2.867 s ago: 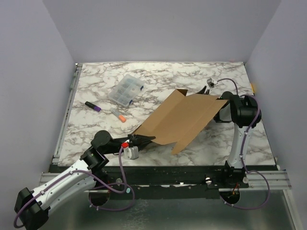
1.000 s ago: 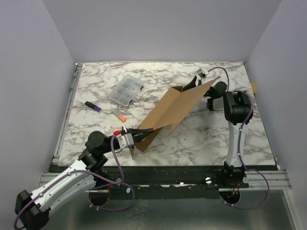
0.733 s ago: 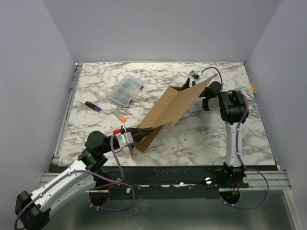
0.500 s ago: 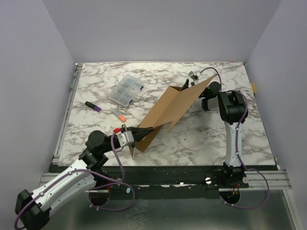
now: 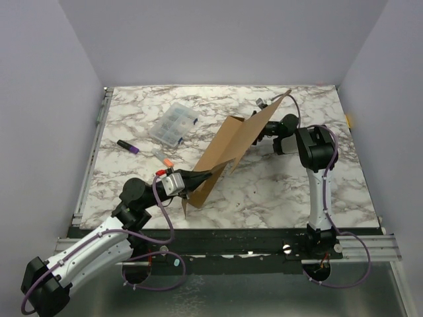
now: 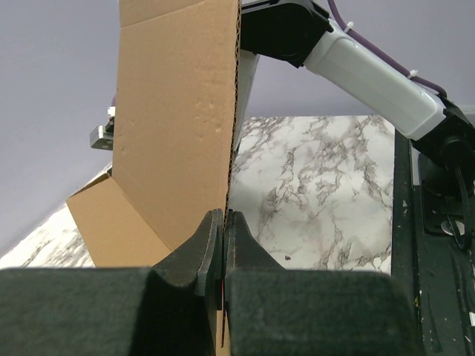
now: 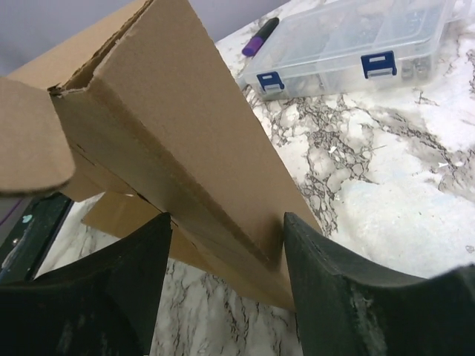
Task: Fold the paper box
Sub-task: Fold the paper box at the center of the board.
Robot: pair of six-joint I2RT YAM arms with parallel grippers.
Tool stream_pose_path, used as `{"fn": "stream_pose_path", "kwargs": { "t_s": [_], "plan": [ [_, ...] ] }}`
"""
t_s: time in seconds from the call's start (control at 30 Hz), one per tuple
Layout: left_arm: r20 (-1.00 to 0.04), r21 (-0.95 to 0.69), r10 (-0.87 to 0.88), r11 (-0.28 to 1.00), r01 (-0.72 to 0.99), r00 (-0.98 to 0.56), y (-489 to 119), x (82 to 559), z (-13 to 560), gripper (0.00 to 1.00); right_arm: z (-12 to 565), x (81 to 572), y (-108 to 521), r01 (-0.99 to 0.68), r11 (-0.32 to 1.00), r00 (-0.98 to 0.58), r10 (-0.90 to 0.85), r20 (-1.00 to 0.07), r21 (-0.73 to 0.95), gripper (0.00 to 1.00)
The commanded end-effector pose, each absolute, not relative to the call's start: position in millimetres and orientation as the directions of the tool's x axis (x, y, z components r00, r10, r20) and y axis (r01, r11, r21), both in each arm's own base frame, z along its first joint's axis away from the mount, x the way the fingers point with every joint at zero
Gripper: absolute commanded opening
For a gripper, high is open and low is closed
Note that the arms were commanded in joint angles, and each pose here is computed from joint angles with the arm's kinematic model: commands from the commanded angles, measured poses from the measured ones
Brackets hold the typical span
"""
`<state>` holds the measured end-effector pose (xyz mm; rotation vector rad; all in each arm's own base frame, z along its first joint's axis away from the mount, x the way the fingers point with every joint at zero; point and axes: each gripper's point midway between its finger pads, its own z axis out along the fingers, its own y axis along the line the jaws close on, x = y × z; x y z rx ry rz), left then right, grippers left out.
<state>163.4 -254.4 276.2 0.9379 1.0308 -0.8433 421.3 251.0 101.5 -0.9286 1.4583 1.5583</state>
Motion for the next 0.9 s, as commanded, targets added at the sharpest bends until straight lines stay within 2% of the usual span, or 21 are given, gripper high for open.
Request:
{"fn": "stream_pose_path", "kwargs": {
  "t_s": [0.0,0.13,0.4,0.6,0.73,0.87],
  "plan": [
    [-0.951,0.177,-0.170,0.391,0.903,0.260,-253.0,167.2,286.0,0.00,123.1,416.7,262.2,-0.988,-0.015,-0.153,0.146,-0.977,0.152,0.61],
    [-0.953,0.155,-0.179,0.406,0.901,0.245,-251.8,169.2,284.3,0.00,125.9,412.1,269.3,-0.992,-0.010,-0.126,0.158,-0.979,0.126,0.52],
    [-0.952,0.119,-0.203,0.445,0.888,0.229,-248.1,175.3,286.0,0.00,138.2,418.9,268.9,-0.990,0.065,-0.109,0.218,-0.970,0.126,0.40],
    [-0.955,0.057,-0.235,0.458,0.887,0.183,-248.0,179.2,288.2,0.00,146.6,424.3,267.5,-0.983,0.116,-0.109,0.248,-0.963,0.141,0.41],
    [-0.953,0.027,-0.256,0.467,0.884,0.164,-248.4,182.5,291.3,0.00,147.7,423.5,267.4,-0.984,0.113,-0.108,0.236,-0.966,0.138,0.52],
    [-0.951,-0.007,-0.275,0.472,0.882,0.140,-249.1,185.2,292.8,0.00,149.2,421.0,268.0,-0.986,0.100,-0.106,0.219,-0.970,0.130,0.53]
  ]
}}
